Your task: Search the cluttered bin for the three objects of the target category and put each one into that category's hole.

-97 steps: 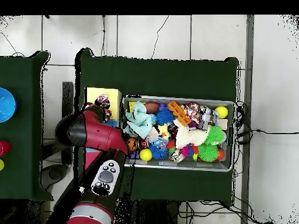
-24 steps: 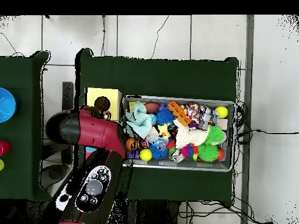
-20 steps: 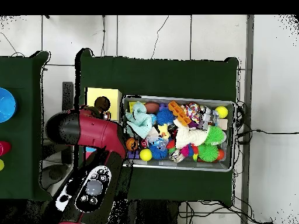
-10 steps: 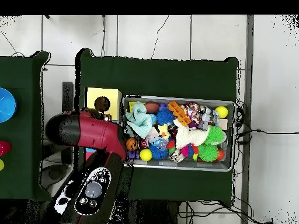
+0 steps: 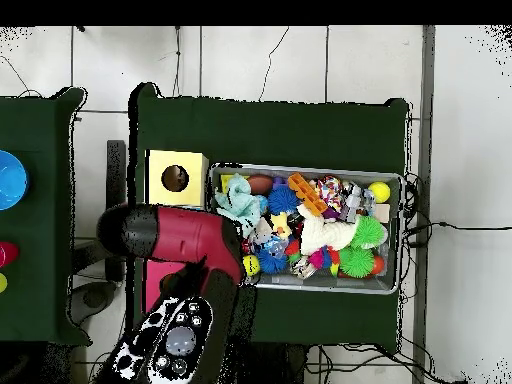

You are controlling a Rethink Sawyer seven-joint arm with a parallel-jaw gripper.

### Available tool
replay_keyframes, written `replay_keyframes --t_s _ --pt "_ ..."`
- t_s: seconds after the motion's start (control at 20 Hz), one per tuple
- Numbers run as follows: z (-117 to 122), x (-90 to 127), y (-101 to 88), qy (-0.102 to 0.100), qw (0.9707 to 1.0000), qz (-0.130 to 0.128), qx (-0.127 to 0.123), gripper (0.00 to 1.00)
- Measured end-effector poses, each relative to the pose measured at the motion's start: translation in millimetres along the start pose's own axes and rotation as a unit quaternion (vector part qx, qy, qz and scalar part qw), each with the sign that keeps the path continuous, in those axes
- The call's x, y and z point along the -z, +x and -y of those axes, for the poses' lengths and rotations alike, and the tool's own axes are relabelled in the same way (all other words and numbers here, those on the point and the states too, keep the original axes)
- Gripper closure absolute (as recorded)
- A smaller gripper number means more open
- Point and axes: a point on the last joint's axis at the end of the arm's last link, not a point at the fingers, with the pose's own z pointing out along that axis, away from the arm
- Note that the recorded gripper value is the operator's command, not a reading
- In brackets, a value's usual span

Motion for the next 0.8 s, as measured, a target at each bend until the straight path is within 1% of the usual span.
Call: replay_keyframes --t_s 0.1,0.15,0.2,0.35,0.45,0.6,0.65,0.8 --pt "16.7 1.4 -3.4 0.007 1.0 -0.001 -0.001 0.0" --pt "37.4 2.4 -9.5 0.015 0.9999 0.001 -0.005 0.0" --pt "48.3 2.7 -13.2 0.018 0.9998 0.003 -0.008 0.0" --pt "94.1 -0.2 -29.5 0.03 0.9993 0.011 -0.022 0.0" --pt "108.3 -2.0 -34.4 0.033 0.999 0.014 -0.026 0.0" --pt "154.5 -10.7 -47.3 0.043 0.9982 0.019 -0.038 0.0" --pt "165.1 -13.3 -49.9 0.045 0.998 0.02 -0.04 0.0" --pt "180.2 -18.4 -54.4 0.045 0.9979 0.024 -0.039 0.0"
